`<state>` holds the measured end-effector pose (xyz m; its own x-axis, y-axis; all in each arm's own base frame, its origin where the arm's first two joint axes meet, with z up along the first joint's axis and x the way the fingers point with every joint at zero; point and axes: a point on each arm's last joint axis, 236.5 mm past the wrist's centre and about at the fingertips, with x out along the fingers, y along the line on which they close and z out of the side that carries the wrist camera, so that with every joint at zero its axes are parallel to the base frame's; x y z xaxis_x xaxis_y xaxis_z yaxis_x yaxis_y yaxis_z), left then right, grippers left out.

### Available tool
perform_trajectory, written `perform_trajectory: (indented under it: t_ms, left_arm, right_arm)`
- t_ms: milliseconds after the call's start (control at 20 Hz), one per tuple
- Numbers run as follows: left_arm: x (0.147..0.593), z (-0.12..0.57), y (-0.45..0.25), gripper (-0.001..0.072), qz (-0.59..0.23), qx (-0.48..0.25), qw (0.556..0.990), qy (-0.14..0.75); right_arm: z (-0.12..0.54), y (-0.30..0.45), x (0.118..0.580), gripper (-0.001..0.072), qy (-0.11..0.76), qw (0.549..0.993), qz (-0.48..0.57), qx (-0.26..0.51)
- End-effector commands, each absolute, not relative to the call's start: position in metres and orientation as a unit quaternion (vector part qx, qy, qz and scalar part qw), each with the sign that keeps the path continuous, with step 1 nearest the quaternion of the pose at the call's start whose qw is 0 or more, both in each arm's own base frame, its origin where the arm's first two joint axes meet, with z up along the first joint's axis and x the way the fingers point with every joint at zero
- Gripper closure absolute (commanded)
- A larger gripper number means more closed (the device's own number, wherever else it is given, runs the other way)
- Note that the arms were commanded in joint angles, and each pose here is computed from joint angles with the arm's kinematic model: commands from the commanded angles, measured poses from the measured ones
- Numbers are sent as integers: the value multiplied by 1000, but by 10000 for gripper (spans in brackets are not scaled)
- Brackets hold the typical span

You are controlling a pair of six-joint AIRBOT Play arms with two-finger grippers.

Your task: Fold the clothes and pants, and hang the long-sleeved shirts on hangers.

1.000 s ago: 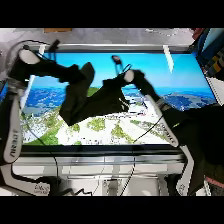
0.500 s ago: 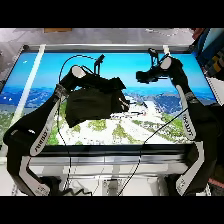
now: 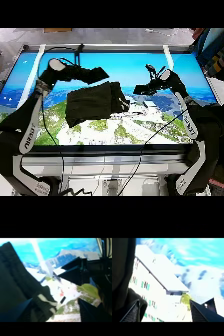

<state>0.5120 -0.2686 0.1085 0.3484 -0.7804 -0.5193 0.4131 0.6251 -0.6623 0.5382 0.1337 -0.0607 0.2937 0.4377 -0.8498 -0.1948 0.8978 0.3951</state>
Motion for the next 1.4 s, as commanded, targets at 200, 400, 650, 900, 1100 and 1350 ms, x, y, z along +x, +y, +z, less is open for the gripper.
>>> perform_trajectory:
  t_ms: [200, 400, 650, 900, 1100, 1350]
  left_arm:
    - [518, 97, -176, 237, -325, -198, 801, 462]
    - [515, 114, -175, 237, -334, -183, 812, 443]
    - [509, 138, -176, 237, -340, -173, 822, 424]
    - [494, 184, -176, 237, -352, -149, 841, 382]
    - [482, 219, -170, 237, -356, -128, 858, 346]
    - [474, 239, -163, 237, -353, -123, 868, 327]
  right_arm:
    - [-17, 224, 537, 34, 507, 771, 300, 242]
    - [-17, 287, 520, 106, 498, 774, 333, 207]
    - [-37, 332, 497, 161, 510, 776, 338, 155]
    - [-56, 360, 466, 305, 543, 745, 361, 141]
    - [-8, 359, 494, 686, 491, 776, 375, 131]
    - [63, 312, 527, 686, 441, 824, 353, 44]
